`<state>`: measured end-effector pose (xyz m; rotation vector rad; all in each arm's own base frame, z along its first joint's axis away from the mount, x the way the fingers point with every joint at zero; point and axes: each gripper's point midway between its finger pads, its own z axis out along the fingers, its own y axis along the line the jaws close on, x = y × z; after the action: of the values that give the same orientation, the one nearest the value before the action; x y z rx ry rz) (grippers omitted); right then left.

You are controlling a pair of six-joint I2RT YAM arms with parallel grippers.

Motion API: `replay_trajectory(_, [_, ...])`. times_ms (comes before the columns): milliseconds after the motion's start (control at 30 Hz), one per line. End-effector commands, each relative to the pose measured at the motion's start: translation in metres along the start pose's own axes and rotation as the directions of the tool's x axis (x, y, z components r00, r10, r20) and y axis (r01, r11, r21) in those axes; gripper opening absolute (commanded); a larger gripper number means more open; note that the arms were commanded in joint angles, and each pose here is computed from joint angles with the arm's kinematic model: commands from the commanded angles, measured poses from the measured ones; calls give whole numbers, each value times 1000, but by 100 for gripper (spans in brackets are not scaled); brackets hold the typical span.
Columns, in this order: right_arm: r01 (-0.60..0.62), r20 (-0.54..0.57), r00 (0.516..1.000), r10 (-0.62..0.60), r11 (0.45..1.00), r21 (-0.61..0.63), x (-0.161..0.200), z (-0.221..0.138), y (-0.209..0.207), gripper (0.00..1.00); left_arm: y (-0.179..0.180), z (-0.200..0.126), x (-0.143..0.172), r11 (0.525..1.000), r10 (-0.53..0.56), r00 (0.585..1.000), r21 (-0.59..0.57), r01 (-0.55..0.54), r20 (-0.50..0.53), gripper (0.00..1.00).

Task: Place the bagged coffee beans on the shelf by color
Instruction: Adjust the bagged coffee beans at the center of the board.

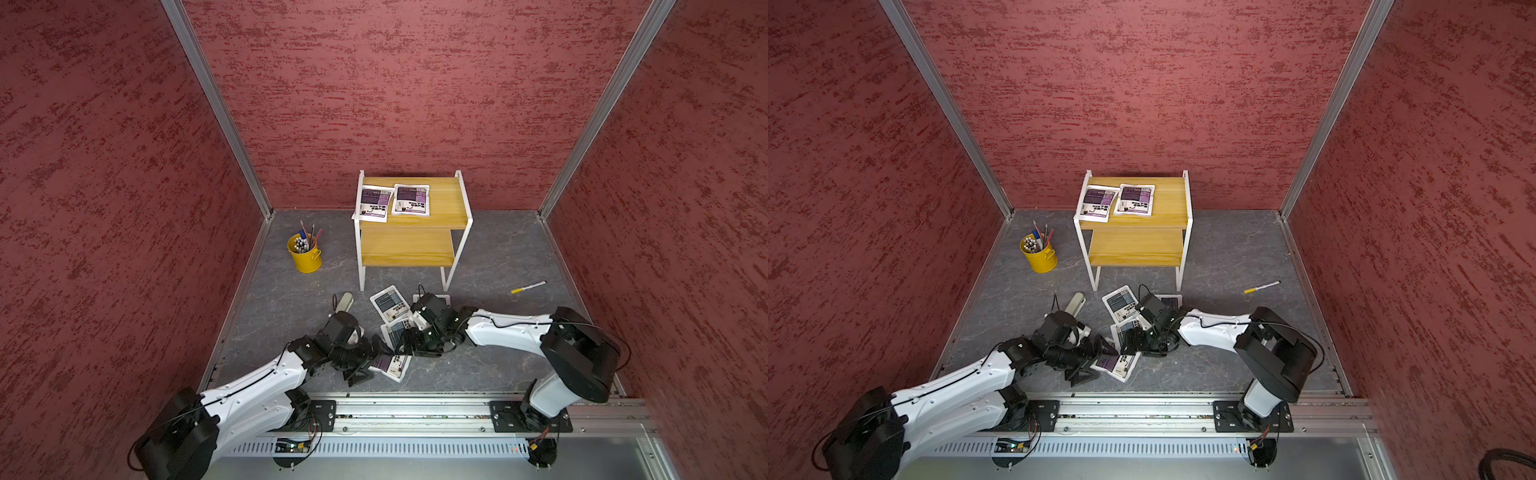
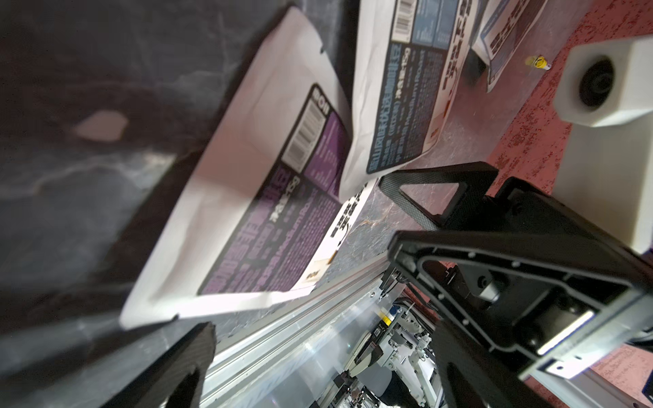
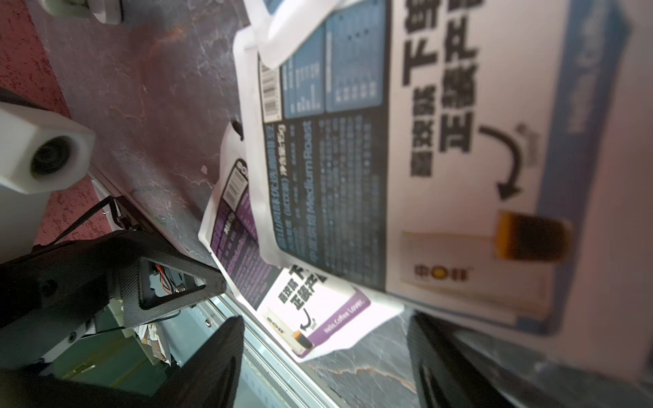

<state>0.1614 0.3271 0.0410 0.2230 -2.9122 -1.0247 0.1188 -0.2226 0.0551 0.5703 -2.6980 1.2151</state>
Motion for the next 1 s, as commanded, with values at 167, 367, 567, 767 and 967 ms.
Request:
replay_trajectory(167, [10,-20,1000,-11,997,-73,-1,12,11,77,-14,11,-8,999,26,1000,46,-26,-7,100])
replay_trajectory(367, [-1,-54,999,-6,992,-127,19,20,19,77,-9,4,-17,999,16,999,36,-17,36,100])
replay_trajectory(567, [-7,-104,994,-18,972,-236,40,28,36,77,-3,-12,-29,999,-1,993,39,-4,122,100])
replay_trajectory(767, [12,-82,996,-28,982,-189,44,23,25,77,4,-26,-32,999,-20,989,46,13,149,100])
replay_trajectory(967, [41,-43,998,-46,993,-110,36,21,17,77,17,-29,-29,1000,-19,990,1,19,142,100])
